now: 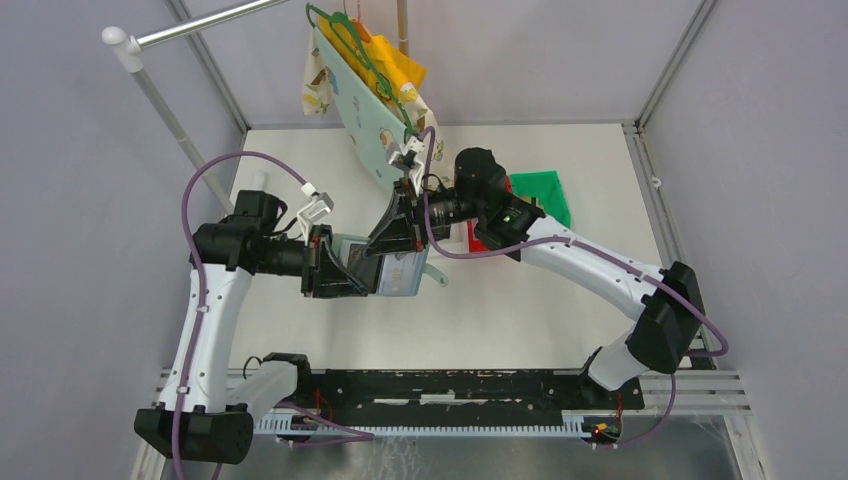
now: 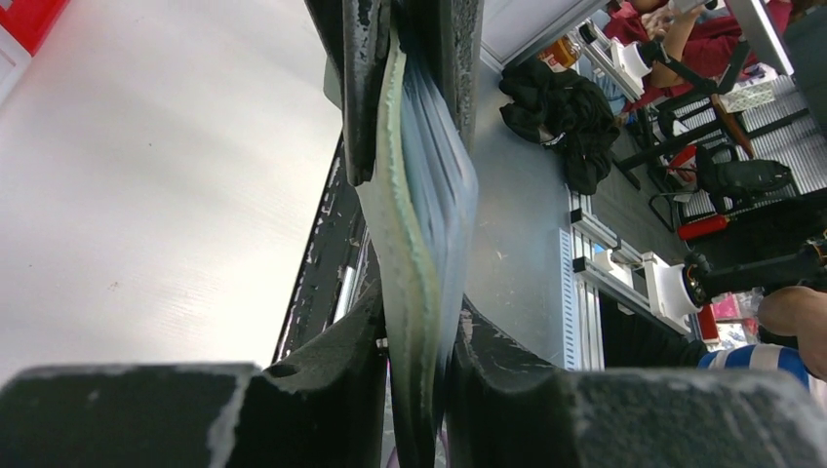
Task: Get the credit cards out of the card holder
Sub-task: Remove the credit card from the card holder.
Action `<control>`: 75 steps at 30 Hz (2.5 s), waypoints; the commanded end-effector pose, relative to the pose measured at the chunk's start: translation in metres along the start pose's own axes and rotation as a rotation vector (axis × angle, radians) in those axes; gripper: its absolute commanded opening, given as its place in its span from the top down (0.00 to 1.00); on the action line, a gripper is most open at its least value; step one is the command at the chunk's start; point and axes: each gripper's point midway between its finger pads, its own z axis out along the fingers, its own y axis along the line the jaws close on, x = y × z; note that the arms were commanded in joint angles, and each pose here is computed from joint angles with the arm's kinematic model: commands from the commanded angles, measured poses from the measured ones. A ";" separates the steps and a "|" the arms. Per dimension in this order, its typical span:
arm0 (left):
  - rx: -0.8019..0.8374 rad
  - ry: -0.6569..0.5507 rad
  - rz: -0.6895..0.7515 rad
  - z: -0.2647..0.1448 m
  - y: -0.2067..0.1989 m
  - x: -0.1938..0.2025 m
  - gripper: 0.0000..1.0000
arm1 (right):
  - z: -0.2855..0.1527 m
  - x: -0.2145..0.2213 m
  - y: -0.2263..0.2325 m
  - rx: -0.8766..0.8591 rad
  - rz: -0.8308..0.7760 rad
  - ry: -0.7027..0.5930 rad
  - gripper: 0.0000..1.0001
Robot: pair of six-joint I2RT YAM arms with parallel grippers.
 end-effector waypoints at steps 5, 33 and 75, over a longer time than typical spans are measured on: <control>0.129 -0.072 -0.015 0.002 -0.023 -0.017 0.69 | -0.002 -0.013 0.025 -0.061 -0.099 -0.034 0.99; 0.094 -0.044 -0.029 0.003 -0.006 -0.017 0.98 | -0.060 -0.077 0.025 0.242 -0.222 -0.237 0.27; 0.085 -0.051 -0.120 0.002 0.003 -0.021 0.89 | -0.018 0.025 0.037 -0.060 0.253 -0.271 0.57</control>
